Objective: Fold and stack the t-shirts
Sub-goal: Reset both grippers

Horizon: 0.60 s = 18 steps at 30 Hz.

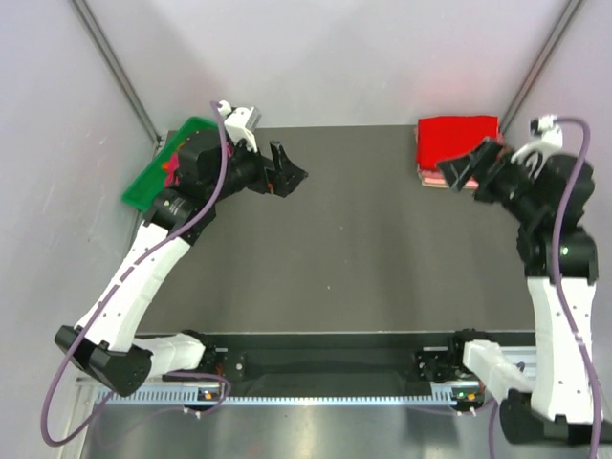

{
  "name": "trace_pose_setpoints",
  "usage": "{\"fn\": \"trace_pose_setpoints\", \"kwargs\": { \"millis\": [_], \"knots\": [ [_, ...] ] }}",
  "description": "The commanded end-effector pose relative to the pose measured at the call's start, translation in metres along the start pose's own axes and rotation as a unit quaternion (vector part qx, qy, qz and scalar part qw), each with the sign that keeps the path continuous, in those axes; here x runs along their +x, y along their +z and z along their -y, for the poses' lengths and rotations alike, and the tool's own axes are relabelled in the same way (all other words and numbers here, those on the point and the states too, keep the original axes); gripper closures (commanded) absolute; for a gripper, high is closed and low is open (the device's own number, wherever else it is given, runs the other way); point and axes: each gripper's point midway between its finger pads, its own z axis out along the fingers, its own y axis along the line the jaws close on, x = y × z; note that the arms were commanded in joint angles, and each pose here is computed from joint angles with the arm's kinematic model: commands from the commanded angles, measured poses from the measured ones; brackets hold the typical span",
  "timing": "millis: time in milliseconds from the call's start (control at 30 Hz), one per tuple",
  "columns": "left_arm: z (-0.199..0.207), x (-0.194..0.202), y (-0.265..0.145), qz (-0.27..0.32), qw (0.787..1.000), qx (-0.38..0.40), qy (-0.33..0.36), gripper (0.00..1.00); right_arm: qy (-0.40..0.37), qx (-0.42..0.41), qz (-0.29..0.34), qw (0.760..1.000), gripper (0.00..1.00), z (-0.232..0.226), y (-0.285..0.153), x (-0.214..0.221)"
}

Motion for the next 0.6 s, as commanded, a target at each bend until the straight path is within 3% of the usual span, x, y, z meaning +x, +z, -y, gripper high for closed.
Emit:
{"fn": "trace_pose_setpoints", "kwargs": {
  "millis": [0,133,300,567],
  "knots": [
    [-0.001,0.02,0.003,-0.025,0.999,0.005,-0.025,0.01,0.059,-0.03,-0.065,0.996,0.0,-0.001,-0.008,0.056],
    [0.002,0.03,-0.011,-0.023,0.999,0.008,-0.035,0.01,0.036,-0.005,-0.069,0.997,0.0,0.012,-0.034,0.082],
    [0.001,0.035,-0.033,0.022,0.999,0.004,-0.036,0.01,0.024,0.036,-0.072,0.996,0.0,0.033,-0.043,0.102],
    [0.009,0.024,-0.044,0.051,0.998,0.016,-0.038,0.01,0.002,0.027,-0.055,0.998,0.0,0.026,-0.047,0.088]
  ]
}}
